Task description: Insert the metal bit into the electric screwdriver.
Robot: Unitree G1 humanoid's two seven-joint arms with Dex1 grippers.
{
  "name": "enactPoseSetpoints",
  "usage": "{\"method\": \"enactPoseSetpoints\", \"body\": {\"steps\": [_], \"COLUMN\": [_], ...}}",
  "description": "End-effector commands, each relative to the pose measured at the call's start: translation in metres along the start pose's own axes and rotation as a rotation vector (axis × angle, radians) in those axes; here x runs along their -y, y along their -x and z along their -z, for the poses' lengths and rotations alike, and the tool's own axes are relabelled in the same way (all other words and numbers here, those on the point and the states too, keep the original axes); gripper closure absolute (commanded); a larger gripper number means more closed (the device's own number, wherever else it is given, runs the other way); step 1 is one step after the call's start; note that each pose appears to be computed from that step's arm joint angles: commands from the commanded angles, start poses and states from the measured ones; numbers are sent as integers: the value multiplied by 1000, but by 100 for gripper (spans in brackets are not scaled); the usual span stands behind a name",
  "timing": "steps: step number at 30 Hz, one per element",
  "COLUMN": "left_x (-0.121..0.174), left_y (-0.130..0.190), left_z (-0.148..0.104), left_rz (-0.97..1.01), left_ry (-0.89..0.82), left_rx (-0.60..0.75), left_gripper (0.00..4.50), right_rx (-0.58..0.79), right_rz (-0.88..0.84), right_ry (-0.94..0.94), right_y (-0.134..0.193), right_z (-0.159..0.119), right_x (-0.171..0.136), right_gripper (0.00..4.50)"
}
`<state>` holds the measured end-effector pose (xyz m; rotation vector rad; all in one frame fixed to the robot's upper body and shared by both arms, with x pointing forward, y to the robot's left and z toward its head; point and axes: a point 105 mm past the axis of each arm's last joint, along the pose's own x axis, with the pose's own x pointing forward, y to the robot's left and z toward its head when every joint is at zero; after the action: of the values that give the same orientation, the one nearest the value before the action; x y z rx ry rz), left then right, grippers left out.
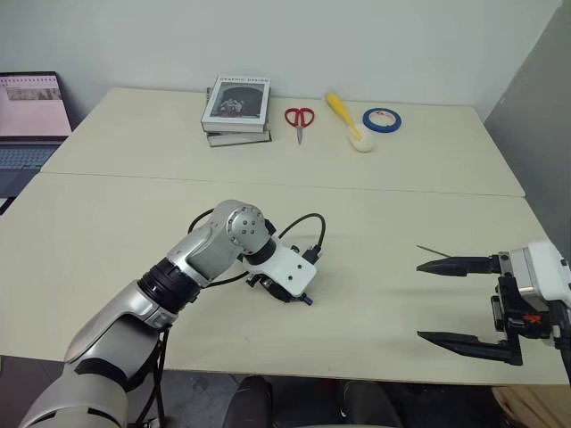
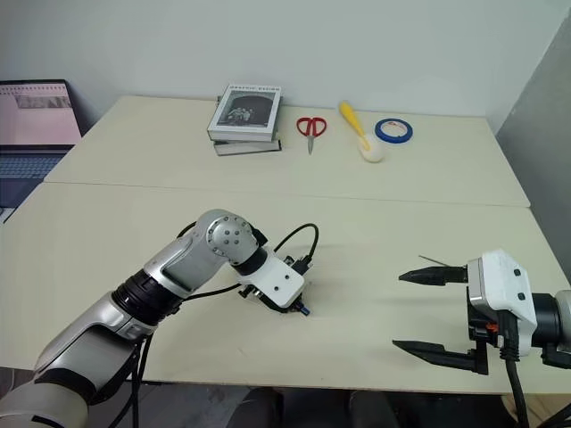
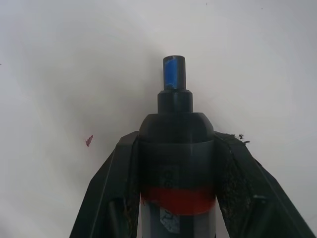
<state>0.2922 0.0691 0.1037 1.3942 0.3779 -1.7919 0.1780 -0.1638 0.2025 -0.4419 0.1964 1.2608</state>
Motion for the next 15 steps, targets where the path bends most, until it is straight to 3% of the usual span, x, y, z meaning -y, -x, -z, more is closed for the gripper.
{"method": "enactPoseSetpoints", "body": {"steps": [1,11,15], "left_x": [-8,-57,-73], "left_y": [2,60,84], "left_z": [-6,-14,-14], "left_rz": [-44,-455,-668], "left_ry": [10,233,392], "left_rx": [35,280,463], "left_gripper": [284,284,284], "right_rx": [10,32,44], "right_rz": [-3,35,45], "right_ry": [27,28,28], "right_y": [0,2,2], "right_z": [-6,-11,-13], "right_x": [0,6,9], "right_gripper": [0,0,0]}}
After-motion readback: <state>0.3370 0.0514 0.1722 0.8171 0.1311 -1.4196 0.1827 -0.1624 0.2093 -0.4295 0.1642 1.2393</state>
